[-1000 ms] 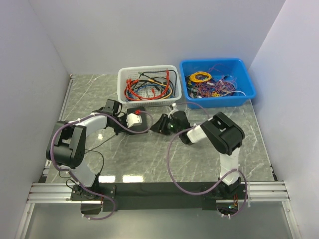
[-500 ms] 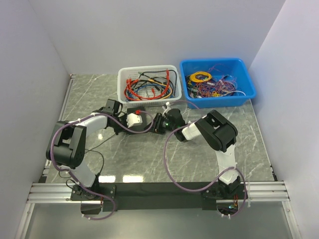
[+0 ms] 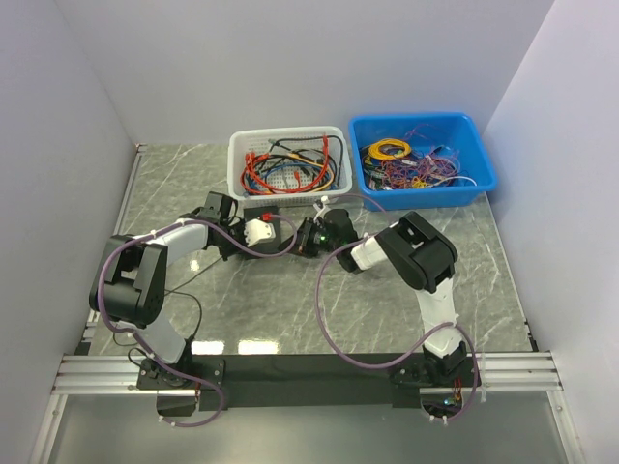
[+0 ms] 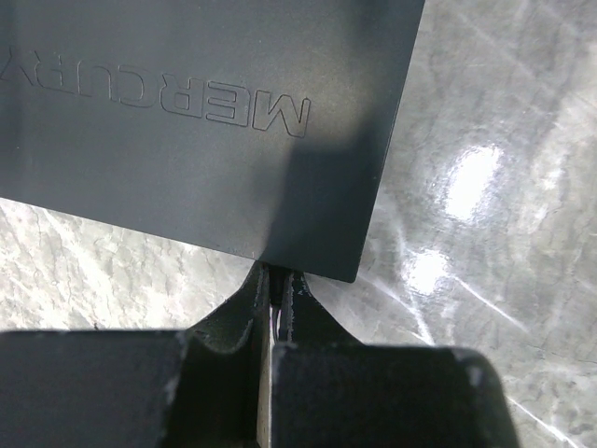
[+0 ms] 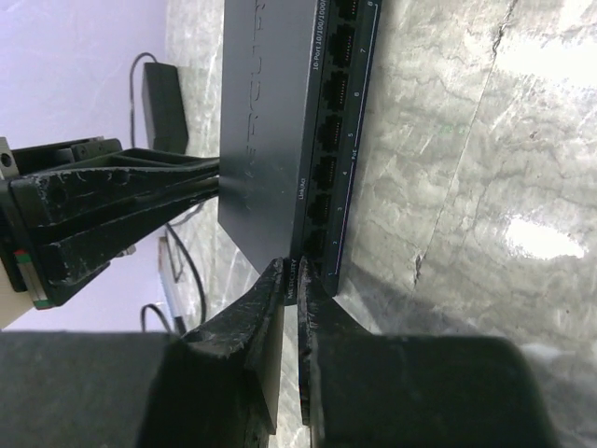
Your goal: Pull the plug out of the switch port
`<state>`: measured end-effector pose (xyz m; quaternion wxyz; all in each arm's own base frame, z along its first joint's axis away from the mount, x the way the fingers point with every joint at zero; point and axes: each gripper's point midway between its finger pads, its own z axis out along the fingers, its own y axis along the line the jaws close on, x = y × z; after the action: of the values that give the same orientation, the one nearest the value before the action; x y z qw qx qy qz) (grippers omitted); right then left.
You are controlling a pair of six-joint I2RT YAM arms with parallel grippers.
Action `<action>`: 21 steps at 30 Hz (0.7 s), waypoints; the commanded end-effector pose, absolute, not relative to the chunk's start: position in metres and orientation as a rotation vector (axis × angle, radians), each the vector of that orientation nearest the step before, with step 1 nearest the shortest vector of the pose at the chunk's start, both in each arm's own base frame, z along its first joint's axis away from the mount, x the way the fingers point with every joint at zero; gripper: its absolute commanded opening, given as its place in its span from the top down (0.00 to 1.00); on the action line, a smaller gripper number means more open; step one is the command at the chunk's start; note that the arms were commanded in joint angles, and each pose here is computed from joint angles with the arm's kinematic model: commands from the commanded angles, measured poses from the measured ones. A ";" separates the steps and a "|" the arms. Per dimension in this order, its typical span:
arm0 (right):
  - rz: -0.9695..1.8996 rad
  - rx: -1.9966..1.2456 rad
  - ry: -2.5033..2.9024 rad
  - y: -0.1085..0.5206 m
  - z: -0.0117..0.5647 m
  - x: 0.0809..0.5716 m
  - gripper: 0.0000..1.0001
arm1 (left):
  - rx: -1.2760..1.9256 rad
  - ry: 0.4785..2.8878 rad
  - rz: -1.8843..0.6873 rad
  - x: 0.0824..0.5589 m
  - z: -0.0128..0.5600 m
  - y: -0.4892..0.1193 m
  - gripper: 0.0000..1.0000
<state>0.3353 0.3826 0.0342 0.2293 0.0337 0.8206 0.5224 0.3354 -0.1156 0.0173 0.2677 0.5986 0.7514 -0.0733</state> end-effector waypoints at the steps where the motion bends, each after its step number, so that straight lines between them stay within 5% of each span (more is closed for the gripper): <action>1: 1.492 0.074 2.306 0.396 0.021 0.321 1.00 | 1.685 2.143 -0.320 0.298 -0.014 -0.115 1.00; 21: 1.390 0.065 2.281 0.356 0.012 0.299 1.00 | 1.676 2.230 -0.262 0.295 -0.020 -0.075 0.99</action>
<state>0.3090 0.3625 0.0176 0.2252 0.0442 0.8199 0.5246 0.3399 -0.1037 0.0173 0.2747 0.5990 0.7481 -0.0781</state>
